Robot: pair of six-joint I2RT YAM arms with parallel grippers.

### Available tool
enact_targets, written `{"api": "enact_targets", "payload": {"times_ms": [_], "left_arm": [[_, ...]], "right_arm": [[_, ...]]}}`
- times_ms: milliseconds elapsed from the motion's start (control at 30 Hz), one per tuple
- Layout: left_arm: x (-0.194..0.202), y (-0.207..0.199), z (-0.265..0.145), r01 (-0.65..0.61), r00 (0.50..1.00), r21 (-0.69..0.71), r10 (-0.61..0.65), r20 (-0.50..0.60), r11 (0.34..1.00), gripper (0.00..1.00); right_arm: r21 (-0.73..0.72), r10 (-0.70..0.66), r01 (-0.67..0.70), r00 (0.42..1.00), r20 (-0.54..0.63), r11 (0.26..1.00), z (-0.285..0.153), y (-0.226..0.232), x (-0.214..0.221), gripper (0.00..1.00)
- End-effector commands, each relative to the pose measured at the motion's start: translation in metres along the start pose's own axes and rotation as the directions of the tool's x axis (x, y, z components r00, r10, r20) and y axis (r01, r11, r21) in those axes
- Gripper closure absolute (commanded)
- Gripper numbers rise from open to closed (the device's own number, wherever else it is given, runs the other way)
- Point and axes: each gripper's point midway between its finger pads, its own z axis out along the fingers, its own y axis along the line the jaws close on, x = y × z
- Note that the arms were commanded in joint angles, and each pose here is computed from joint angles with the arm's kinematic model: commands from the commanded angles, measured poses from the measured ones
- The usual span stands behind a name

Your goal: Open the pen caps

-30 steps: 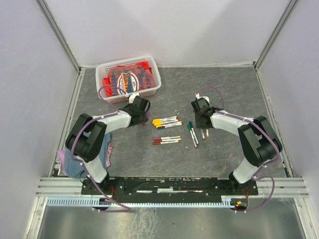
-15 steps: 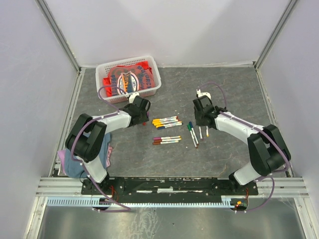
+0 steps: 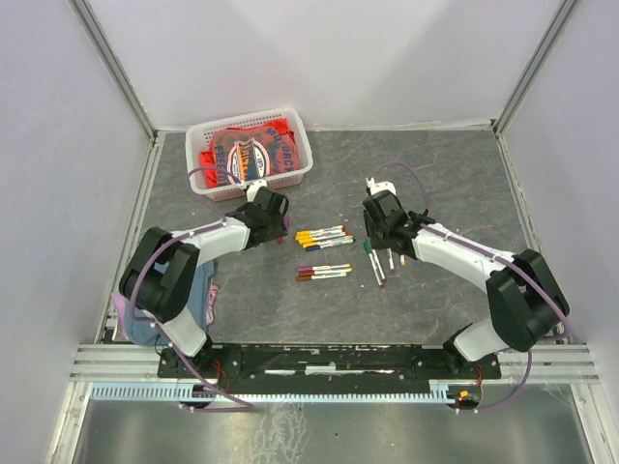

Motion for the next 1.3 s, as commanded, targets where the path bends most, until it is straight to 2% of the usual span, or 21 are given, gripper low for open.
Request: {"api": "enact_targets", "payload": {"times_ms": [0, 433, 1267], "left_arm": [[-0.021, -0.01, -0.015, 0.027, 0.998, 0.044, -0.029, 0.064, 0.999, 0.46], [-0.035, -0.017, -0.029, 0.049, 0.993, 0.094, -0.059, 0.105, 0.994, 0.46], [-0.053, -0.025, -0.051, 0.055, 0.986, 0.141, -0.077, 0.149, 0.988, 0.46]], "right_arm": [[0.004, -0.015, 0.015, 1.0, 0.009, 1.0, 0.0, 0.005, -0.002, 0.55], [-0.004, -0.024, 0.024, 0.998, -0.052, 1.0, 0.011, 0.009, 0.02, 0.65], [0.011, -0.05, 0.053, 0.987, -0.156, 0.999, 0.029, 0.009, 0.049, 0.7]]}}
